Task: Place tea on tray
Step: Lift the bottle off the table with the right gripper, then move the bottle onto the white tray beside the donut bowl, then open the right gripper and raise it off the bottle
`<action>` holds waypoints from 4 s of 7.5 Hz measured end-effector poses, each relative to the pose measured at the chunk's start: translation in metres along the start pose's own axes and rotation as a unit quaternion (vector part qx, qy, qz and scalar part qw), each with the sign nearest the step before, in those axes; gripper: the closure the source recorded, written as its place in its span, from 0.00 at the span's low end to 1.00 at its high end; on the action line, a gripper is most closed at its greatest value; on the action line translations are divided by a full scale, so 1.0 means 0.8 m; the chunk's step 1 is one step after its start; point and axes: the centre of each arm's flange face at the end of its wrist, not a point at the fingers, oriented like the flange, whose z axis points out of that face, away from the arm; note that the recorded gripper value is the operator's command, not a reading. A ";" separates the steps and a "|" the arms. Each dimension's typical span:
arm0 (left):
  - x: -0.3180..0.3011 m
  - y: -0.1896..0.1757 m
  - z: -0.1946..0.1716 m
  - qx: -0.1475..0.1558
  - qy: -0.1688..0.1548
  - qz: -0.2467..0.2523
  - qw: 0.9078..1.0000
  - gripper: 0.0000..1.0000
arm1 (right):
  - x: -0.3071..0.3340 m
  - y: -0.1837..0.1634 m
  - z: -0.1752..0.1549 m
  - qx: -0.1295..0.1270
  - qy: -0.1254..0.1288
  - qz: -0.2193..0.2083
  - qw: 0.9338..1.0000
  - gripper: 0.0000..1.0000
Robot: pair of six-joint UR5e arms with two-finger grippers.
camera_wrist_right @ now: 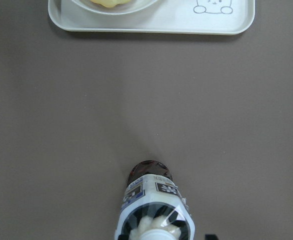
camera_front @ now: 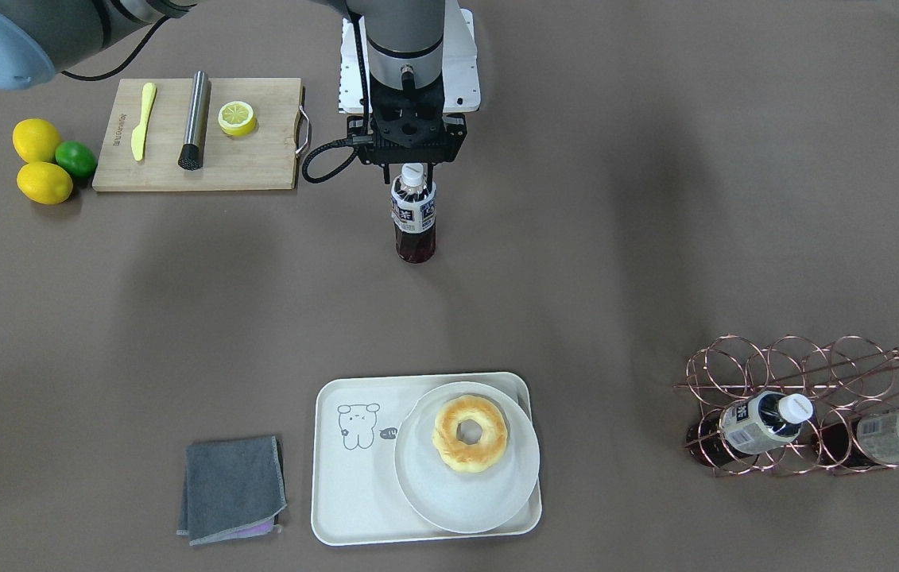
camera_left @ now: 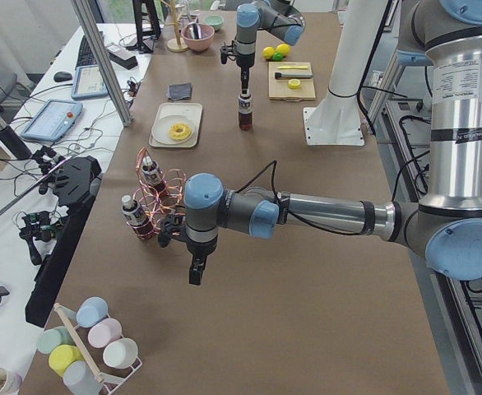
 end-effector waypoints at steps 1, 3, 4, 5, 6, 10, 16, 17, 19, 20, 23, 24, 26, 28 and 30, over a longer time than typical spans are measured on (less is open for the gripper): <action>0.001 -0.003 -0.001 0.001 0.000 0.001 1.000 0.02 | 0.000 0.001 0.001 0.000 0.000 0.000 1.000 0.99; 0.003 -0.010 -0.001 0.002 0.000 0.002 1.000 0.02 | 0.000 0.001 0.001 0.000 -0.001 -0.001 1.000 1.00; 0.003 -0.014 -0.002 0.003 0.000 0.002 1.000 0.02 | 0.001 0.001 0.001 0.000 0.000 0.000 1.000 1.00; 0.005 -0.017 -0.003 0.004 0.001 0.003 1.000 0.02 | 0.002 0.000 0.000 0.000 0.000 0.000 1.000 1.00; 0.006 -0.020 -0.004 0.005 0.001 0.003 1.000 0.02 | 0.005 -0.008 -0.008 0.004 -0.003 0.001 1.000 1.00; 0.011 -0.037 -0.008 0.010 0.001 0.006 1.000 0.02 | 0.050 -0.098 -0.088 0.009 -0.034 0.022 0.999 1.00; 0.014 -0.062 -0.006 0.012 0.002 0.008 1.000 0.02 | 0.129 -0.338 -0.086 0.000 0.009 0.001 1.000 1.00; 0.014 -0.063 -0.006 0.012 0.002 0.008 1.000 0.02 | 0.134 -0.366 -0.081 0.003 0.008 0.004 1.000 1.00; 0.015 -0.068 -0.006 0.013 0.002 0.008 1.000 0.02 | 0.135 -0.392 -0.068 0.005 0.007 0.007 1.000 1.00; 0.014 -0.075 -0.004 0.012 0.002 0.008 1.000 0.02 | 0.135 -0.400 -0.053 0.007 0.004 0.004 1.000 1.00; 0.013 -0.099 0.001 0.010 0.002 0.007 1.000 0.02 | 0.129 -0.403 -0.011 0.008 0.004 -0.008 1.000 1.00; 0.014 -0.104 0.001 0.011 0.002 0.008 1.000 0.02 | 0.126 -0.400 -0.002 0.007 0.004 -0.011 1.000 1.00; 0.015 -0.114 0.002 0.010 0.002 0.008 1.000 0.02 | 0.122 -0.395 0.012 0.007 0.008 -0.015 1.000 0.86; 0.015 -0.119 0.003 0.010 0.002 0.008 1.000 0.02 | 0.123 -0.394 0.014 0.008 0.011 -0.013 1.000 0.00; 0.015 -0.120 0.003 0.011 0.002 0.008 1.000 0.02 | 0.127 -0.394 0.015 0.013 0.015 -0.014 1.000 0.00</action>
